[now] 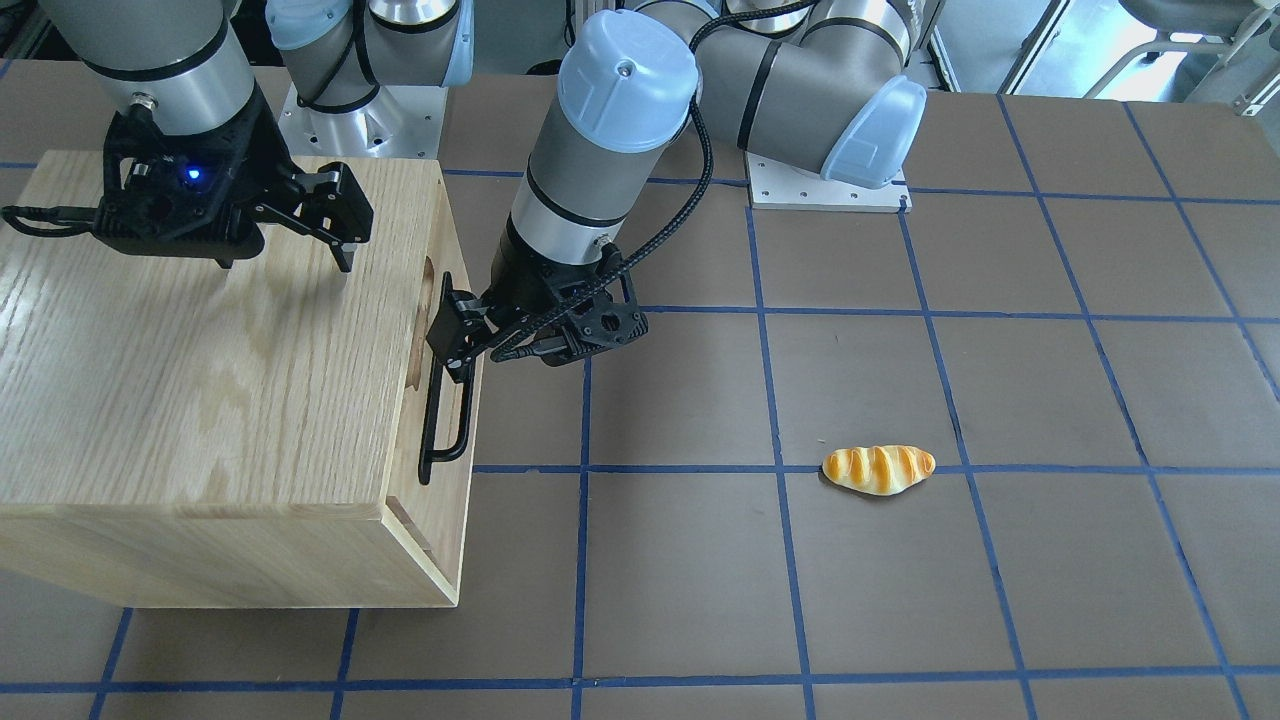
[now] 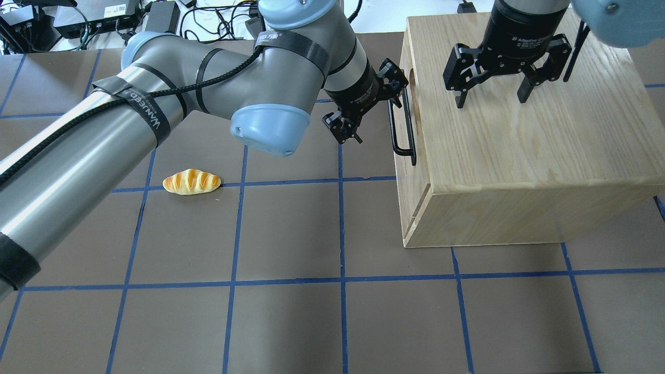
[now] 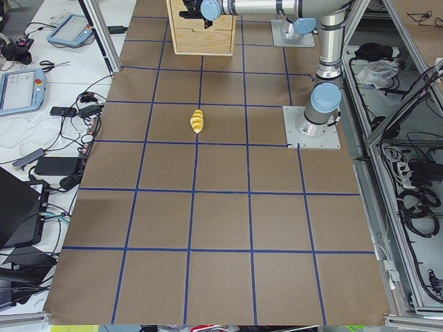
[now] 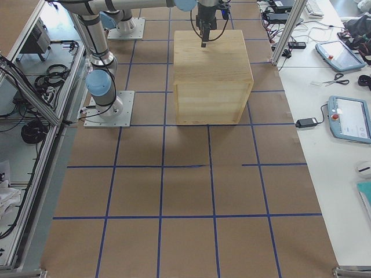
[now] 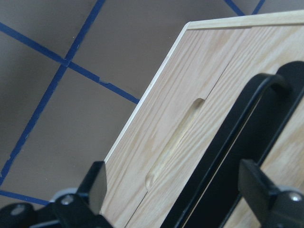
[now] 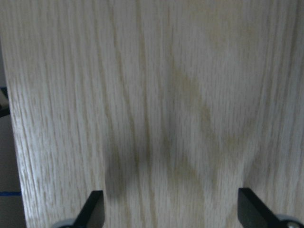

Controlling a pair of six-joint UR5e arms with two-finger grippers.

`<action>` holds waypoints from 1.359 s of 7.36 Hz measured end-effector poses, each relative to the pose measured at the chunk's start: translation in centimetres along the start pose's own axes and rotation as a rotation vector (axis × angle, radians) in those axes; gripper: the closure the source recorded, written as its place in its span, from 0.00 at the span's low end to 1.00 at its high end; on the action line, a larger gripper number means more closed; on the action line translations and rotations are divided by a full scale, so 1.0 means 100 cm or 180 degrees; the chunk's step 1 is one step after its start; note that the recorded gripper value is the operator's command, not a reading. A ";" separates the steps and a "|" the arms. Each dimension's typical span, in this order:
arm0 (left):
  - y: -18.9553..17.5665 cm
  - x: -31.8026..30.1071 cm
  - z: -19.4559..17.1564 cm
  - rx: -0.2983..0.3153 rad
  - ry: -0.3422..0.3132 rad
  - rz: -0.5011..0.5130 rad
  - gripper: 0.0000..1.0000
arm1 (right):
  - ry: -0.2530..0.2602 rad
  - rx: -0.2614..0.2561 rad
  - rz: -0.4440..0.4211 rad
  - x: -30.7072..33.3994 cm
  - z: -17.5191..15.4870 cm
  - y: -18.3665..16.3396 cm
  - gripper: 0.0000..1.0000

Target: Open upper drawer

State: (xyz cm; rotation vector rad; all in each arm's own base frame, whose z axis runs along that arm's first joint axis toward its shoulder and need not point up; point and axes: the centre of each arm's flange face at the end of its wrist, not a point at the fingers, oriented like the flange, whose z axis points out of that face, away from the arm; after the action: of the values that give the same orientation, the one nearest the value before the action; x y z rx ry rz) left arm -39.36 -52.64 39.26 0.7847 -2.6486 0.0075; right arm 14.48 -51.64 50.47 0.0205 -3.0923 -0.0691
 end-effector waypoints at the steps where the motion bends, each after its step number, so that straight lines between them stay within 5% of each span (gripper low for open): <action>1: 0.000 0.000 0.003 -0.0010 -0.0011 0.0014 0.00 | 0.0000 0.0001 -0.0001 0.000 0.000 0.000 0.00; 5: -0.002 -0.001 0.011 -0.0036 -0.0036 0.0085 0.00 | 0.0000 0.0000 0.0000 0.000 0.000 0.000 0.00; 10: -0.004 -0.004 0.007 -0.0014 -0.0048 0.0807 0.00 | 0.0000 0.0002 -0.0001 0.000 0.000 0.000 0.00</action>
State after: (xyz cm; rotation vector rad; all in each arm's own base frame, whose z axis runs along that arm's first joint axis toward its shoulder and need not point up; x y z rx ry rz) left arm -39.08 -52.88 38.43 0.4443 -2.7427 0.0629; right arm 14.48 -51.65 50.50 0.0210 -3.0923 -0.0683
